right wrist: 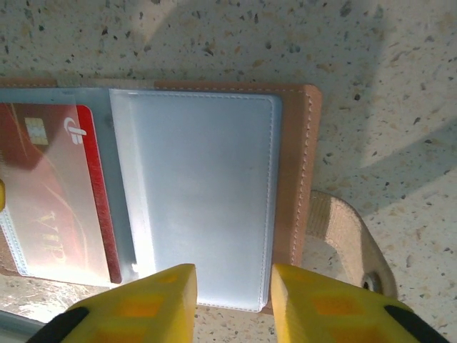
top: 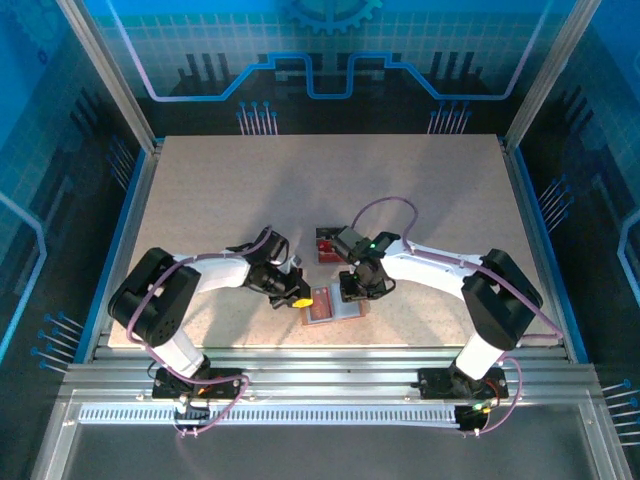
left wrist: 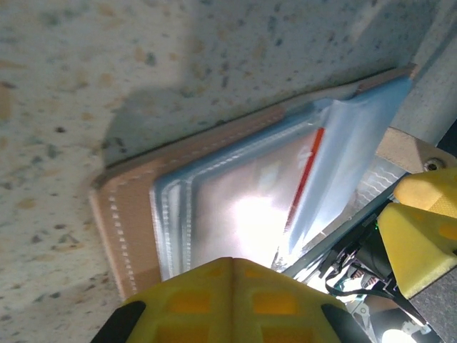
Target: Take the credit cards out of the card holder
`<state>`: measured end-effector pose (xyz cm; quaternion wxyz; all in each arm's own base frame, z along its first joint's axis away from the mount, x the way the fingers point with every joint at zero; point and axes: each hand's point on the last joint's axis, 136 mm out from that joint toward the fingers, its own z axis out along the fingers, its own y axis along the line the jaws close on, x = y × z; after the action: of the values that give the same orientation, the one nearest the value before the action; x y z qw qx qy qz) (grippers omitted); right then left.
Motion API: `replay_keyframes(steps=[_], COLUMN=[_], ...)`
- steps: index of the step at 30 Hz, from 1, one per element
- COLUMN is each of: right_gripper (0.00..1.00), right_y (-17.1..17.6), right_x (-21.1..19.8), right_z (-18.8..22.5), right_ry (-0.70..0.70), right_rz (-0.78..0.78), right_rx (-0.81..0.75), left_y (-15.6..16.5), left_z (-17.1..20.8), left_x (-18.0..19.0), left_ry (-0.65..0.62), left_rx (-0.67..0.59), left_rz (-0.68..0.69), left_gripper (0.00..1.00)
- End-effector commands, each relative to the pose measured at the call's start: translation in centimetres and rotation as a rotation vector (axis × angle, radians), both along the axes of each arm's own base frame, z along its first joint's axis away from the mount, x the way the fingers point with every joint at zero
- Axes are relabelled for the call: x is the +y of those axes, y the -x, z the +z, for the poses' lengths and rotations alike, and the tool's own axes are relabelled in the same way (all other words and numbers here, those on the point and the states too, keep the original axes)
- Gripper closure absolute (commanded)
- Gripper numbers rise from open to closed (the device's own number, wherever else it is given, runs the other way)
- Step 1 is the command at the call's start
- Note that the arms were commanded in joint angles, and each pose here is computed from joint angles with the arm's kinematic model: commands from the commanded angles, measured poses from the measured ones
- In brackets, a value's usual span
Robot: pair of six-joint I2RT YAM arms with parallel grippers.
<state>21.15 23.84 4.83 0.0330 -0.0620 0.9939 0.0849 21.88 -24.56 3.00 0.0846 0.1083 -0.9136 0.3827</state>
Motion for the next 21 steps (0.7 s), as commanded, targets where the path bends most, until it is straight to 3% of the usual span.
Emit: replay_keyframes(steps=[1, 6, 21], right_gripper=[0.71, 0.75, 0.86], right_y=[-0.1, -0.1, -0.1], right_x=[-0.8, -0.4, 4.4], right_z=[0.7, 1.5, 2.6], right_ry=[-0.002, -0.046, -0.391], right_rz=[-0.012, -0.013, -0.002], right_rx=[-0.015, -0.025, 0.029], left_y=[-0.4, -0.8, -0.6], left_z=[1.8, 2.4, 2.4], left_x=[-1.0, -1.9, -1.7], left_ry=[0.022, 0.031, 0.016], left_rx=[-0.033, -0.045, -0.054], left_rz=[-0.022, -0.030, -0.029], left_gripper=[0.95, 0.95, 0.95])
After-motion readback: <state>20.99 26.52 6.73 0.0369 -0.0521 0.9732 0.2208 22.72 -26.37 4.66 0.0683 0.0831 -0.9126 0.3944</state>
